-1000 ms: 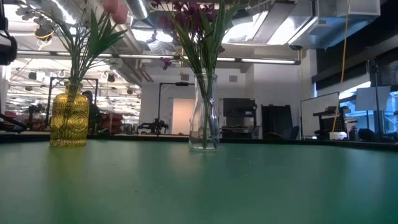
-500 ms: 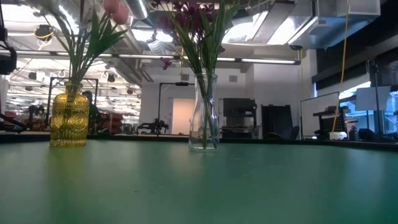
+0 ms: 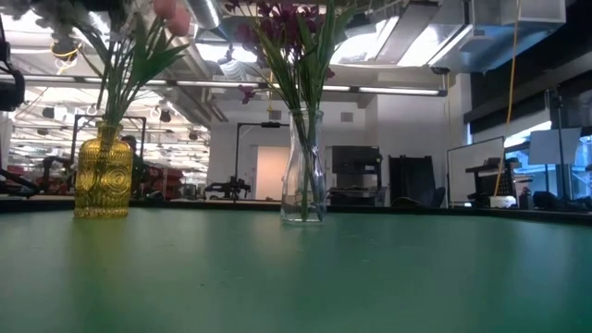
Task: Sort flowers into vase by color
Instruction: Put the white flowers into the yellow vase
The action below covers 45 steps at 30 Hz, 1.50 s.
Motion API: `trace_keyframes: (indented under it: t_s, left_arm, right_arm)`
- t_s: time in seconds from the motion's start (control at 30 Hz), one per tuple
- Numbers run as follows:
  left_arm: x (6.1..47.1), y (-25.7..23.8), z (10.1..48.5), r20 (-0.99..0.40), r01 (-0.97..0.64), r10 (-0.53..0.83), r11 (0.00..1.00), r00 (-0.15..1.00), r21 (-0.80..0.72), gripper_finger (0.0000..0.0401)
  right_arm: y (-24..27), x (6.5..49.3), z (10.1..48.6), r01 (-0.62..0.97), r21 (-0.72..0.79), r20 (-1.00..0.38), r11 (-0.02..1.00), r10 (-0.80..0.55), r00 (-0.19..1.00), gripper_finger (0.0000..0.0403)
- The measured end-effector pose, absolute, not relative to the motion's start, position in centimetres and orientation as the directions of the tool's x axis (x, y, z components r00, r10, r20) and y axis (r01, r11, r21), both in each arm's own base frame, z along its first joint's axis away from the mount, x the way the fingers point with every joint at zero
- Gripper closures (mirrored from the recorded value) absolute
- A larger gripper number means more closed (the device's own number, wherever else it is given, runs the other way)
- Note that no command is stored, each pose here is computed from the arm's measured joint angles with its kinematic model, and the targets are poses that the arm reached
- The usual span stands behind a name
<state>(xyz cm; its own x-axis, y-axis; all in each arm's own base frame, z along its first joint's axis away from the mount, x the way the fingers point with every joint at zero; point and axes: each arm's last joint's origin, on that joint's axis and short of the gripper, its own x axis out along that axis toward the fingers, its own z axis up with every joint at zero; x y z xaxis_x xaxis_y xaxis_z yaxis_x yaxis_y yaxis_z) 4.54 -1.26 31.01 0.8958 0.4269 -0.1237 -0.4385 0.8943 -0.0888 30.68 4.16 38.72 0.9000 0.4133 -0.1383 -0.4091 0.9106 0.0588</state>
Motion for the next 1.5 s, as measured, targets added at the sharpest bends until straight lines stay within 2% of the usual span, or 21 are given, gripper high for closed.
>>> trace_keyframes:
  t_s: [0.7,0.9,1.03,1.37,1.5]
  left_arm:
    - [4.9,-1.7,30.7,-0.089,-0.492,0.484,0.864,0.87,-0.105,0.0396]
    - [5.3,-2.2,31.4,-0.1,-0.426,0.414,0.876,0.905,-0.228,0.0396]
    - [5.4,-2.6,31.8,-0.111,-0.348,0.331,0.905,0.937,-0.244,0.0396]
    - [5.6,-2.7,35.1,0.026,-0.376,0.385,0.912,0.922,-0.165,0.0396]
    - [5.4,-2.5,37.5,0.15,-0.27,0.29,0.953,0.945,-0.137,0.0396]
  right_arm:
    - [4.2,31.3,38.1,-0.39,0.044,-0.161,0.92,0.392,0.906,0.0237]
    - [4.2,31.7,37.8,-0.393,0.041,-0.16,0.919,0.394,0.905,0.0237]
    - [4.2,31.6,37.9,-0.398,0.039,-0.153,0.917,0.399,0.904,0.0237]
    - [4.2,31.6,37.9,-0.398,0.038,-0.15,0.916,0.399,0.904,0.0237]
    - [4.2,31.6,37.9,-0.398,0.041,-0.158,0.916,0.399,0.903,0.0237]
